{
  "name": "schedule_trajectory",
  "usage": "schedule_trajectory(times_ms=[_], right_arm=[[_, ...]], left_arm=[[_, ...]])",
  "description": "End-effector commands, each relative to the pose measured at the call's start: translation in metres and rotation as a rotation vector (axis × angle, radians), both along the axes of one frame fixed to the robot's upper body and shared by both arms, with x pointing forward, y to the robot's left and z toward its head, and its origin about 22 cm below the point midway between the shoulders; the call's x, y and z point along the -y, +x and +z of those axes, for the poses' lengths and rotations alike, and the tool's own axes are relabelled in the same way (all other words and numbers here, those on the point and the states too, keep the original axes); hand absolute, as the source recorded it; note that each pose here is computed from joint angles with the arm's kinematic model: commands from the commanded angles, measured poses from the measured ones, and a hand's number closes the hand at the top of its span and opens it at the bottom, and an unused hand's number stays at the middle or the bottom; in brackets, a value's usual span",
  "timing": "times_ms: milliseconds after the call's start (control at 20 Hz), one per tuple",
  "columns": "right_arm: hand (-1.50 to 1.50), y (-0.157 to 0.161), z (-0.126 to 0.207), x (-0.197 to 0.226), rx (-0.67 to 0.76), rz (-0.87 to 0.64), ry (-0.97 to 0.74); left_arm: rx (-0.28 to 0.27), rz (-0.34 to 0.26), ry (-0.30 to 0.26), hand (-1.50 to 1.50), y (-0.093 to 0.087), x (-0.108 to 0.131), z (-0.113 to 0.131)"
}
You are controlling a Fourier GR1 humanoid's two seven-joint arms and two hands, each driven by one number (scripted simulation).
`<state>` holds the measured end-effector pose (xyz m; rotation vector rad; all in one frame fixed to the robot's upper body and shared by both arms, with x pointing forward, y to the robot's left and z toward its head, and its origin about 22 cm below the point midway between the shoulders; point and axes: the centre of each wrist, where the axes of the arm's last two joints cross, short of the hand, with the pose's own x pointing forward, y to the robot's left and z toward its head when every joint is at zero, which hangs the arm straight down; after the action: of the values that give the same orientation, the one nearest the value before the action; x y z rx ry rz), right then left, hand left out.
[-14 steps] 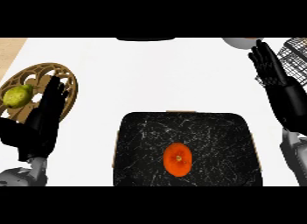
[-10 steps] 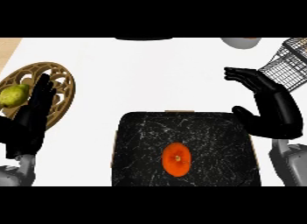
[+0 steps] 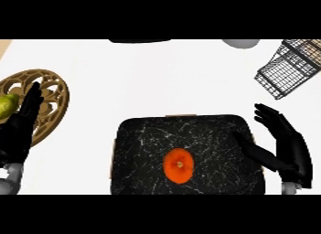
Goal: Pick the squash from the tray and place it in the tiered basket
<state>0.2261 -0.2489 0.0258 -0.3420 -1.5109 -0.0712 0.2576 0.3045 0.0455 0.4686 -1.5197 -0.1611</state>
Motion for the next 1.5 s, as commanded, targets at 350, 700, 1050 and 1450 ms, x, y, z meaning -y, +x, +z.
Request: schedule_trajectory(times_ms=[350,700,1050,1450], right_arm=[[-1.50,-0.061,0.086,-0.005,-0.282,0.243,-0.415],[-1.50,-0.052,0.144,-0.044,-0.470,0.330,-0.576],[-1.50,-0.015,0.154,-0.082,-0.601,0.306,-0.537],[-1.50,0.014,0.134,-0.111,-0.749,0.365,-0.606]], left_arm=[[-0.010,-0.048,0.034,0.00,0.013,0.004,-0.003],[0.004,-0.089,0.035,0.00,0.019,0.011,0.001],[-0.006,-0.090,0.011,0.00,0.016,0.003,-0.005],[-0.008,-0.099,0.016,0.00,0.029,0.007,-0.004]])
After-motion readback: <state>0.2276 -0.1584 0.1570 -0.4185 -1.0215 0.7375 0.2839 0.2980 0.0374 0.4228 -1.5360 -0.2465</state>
